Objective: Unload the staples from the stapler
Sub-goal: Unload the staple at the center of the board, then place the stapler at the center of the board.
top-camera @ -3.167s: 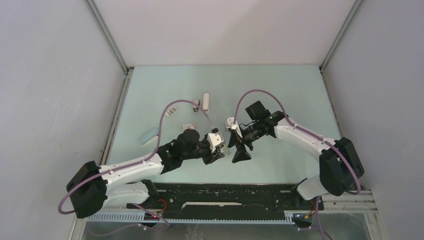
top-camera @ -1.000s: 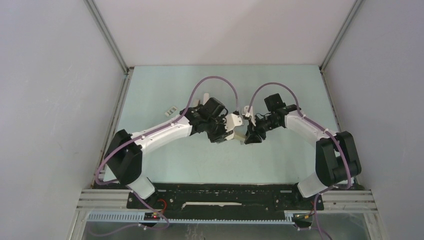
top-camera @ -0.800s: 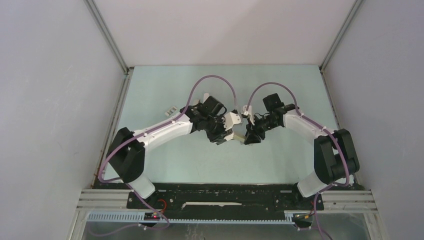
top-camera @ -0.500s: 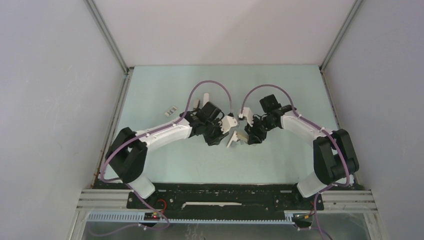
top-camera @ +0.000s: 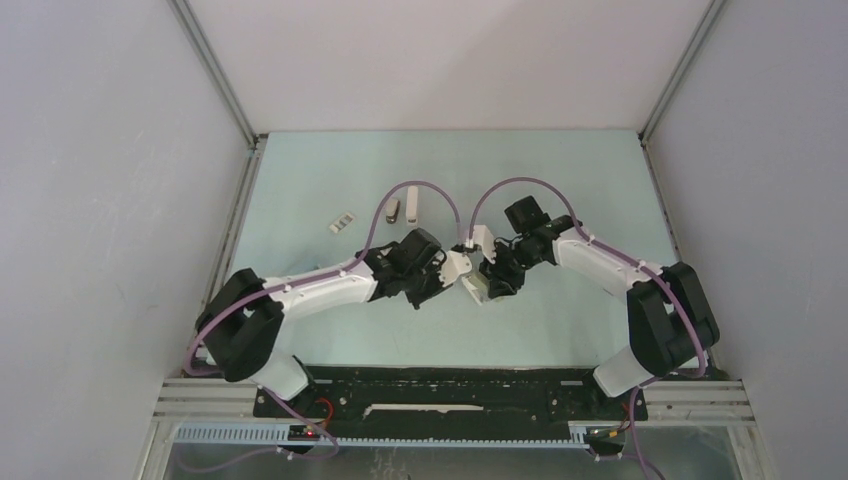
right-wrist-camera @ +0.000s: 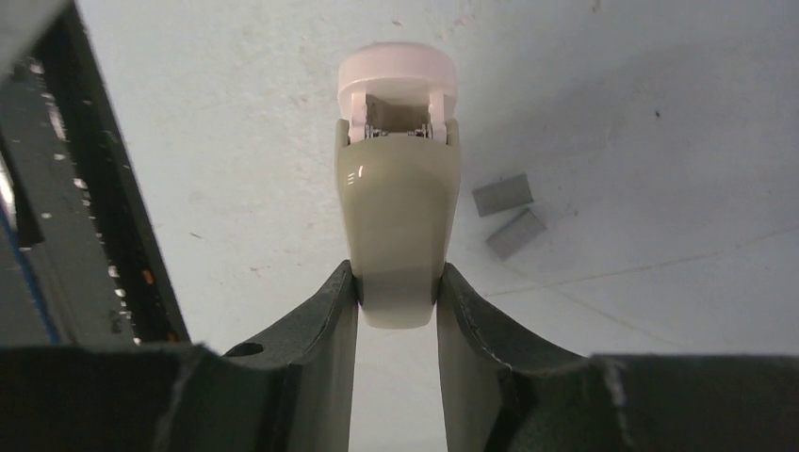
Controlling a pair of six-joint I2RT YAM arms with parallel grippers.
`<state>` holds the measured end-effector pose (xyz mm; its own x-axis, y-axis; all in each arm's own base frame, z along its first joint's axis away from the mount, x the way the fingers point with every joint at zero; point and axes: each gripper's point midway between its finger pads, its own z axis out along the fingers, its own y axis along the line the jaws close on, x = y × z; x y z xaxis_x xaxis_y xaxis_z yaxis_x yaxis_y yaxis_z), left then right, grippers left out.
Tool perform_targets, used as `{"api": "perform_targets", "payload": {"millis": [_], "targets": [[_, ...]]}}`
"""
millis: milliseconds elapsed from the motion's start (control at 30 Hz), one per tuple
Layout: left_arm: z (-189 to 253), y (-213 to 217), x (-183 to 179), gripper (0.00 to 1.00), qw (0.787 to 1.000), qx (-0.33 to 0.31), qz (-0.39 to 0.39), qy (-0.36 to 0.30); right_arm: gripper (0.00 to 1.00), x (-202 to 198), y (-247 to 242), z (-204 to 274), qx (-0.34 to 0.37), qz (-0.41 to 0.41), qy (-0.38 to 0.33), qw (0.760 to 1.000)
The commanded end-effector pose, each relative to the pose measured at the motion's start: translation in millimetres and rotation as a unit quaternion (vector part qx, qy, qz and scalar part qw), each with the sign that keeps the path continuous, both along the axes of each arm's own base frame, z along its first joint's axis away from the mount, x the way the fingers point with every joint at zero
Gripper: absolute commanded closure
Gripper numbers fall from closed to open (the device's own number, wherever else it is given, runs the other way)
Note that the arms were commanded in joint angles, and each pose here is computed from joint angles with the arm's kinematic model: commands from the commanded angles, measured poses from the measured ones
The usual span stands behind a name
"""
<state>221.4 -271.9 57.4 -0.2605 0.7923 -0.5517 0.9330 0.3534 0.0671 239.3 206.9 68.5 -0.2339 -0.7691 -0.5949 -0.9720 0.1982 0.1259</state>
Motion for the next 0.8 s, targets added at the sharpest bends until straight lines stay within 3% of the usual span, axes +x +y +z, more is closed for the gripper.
{"api": "perform_targets", "payload": {"millis": [0, 233, 367, 500, 700, 767], "targets": [[29.1, -28.2, 7.0, 0.97, 0.995, -0.077, -0.004, -0.064, 0.99, 2.1, 30.8, 34.4, 0.094, 0.037, 0.0, 0.995], [59.9, -23.2, 5.0, 0.87, 0.983, -0.152, 0.042, -0.097, 0.99, -6.7, 40.3, 43.0, 0.128, 0.042, 0.043, 0.99], [84.4, -12.9, 0.4, 0.76, 0.967, -0.213, 0.079, -0.12, 0.99, -9.8, 42.1, 62.2, 0.162, 0.038, 0.067, 0.984], [117.5, 6.9, -0.9, 0.58, 0.927, -0.308, 0.144, -0.158, 0.99, 3.9, 30.7, 82.7, 0.178, -0.001, 0.058, 0.982], [151.1, 48.3, -3.7, 0.04, 0.83, -0.46, 0.254, -0.189, 0.99, 63.1, -30.3, 102.5, 0.156, -0.162, -0.013, 0.974], [152.0, 56.4, -4.5, 0.0, 0.811, -0.482, 0.271, -0.19, 1.0, 86.5, -62.7, 104.2, 0.137, -0.234, -0.04, 0.962]]}}
